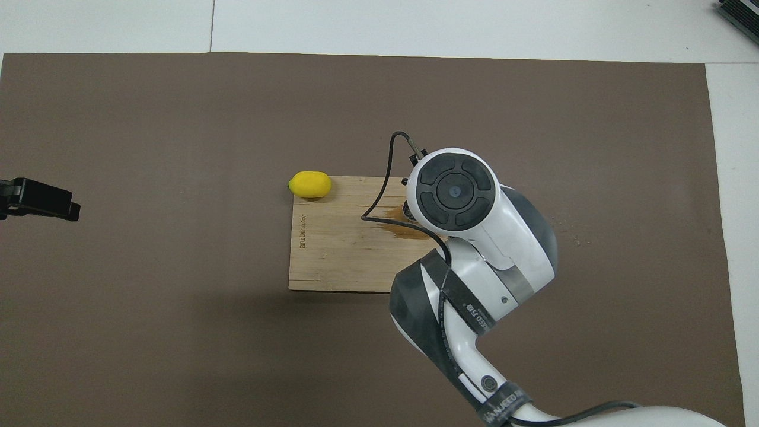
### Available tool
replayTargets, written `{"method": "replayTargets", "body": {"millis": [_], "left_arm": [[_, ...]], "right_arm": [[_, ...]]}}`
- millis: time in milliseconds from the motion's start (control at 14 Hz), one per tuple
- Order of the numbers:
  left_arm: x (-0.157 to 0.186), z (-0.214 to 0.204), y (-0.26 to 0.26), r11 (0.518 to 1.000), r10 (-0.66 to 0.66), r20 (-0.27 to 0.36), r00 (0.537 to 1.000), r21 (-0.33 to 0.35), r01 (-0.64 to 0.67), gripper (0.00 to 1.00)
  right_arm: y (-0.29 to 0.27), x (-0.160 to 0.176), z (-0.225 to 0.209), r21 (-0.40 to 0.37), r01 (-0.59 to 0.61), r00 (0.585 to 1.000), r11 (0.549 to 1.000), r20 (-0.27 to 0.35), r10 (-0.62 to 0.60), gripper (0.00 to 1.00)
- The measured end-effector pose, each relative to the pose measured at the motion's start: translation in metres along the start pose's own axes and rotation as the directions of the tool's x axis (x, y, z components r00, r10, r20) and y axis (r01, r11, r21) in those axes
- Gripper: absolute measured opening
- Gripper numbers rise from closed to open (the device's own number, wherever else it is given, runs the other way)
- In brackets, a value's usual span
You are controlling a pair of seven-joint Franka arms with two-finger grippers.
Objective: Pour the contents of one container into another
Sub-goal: 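Tilt the clear cup with the right gripper to pour into the metal cup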
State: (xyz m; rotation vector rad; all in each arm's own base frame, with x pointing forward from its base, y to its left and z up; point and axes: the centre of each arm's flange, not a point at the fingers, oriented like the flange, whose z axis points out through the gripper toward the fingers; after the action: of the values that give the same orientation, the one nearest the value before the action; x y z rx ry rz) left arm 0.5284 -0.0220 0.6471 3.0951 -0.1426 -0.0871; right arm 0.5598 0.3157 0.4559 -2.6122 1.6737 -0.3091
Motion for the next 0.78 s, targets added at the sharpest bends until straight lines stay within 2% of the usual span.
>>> {"method": "replayTargets", "body": {"millis": [142, 356, 641, 783], "left_arm": [[0.000, 0.000, 0.000, 1.000, 0.000, 0.000, 1.000, 0.000, 0.000, 1.00], [0.000, 0.000, 0.000, 1.000, 0.000, 0.000, 1.000, 0.000, 0.000, 1.00], [0.000, 0.000, 0.000, 1.000, 0.000, 0.000, 1.000, 0.000, 0.000, 1.00], [0.000, 0.000, 0.000, 1.000, 0.000, 0.000, 1.000, 0.000, 0.000, 1.00]], "right_arm": [[-0.001, 0.009, 0.002, -0.010, -0.038, 0.999, 0.999, 0.034, 0.038, 0.51], [-0.001, 0.025, 0.006, -0.019, -0.073, 0.996, 0.997, 0.046, 0.073, 0.51], [-0.002, 0.039, 0.014, -0.059, -0.161, 0.974, 0.985, 0.150, 0.168, 0.51], [-0.002, 0.053, 0.020, -0.077, -0.206, 0.959, 0.976, 0.183, 0.217, 0.51]]}}
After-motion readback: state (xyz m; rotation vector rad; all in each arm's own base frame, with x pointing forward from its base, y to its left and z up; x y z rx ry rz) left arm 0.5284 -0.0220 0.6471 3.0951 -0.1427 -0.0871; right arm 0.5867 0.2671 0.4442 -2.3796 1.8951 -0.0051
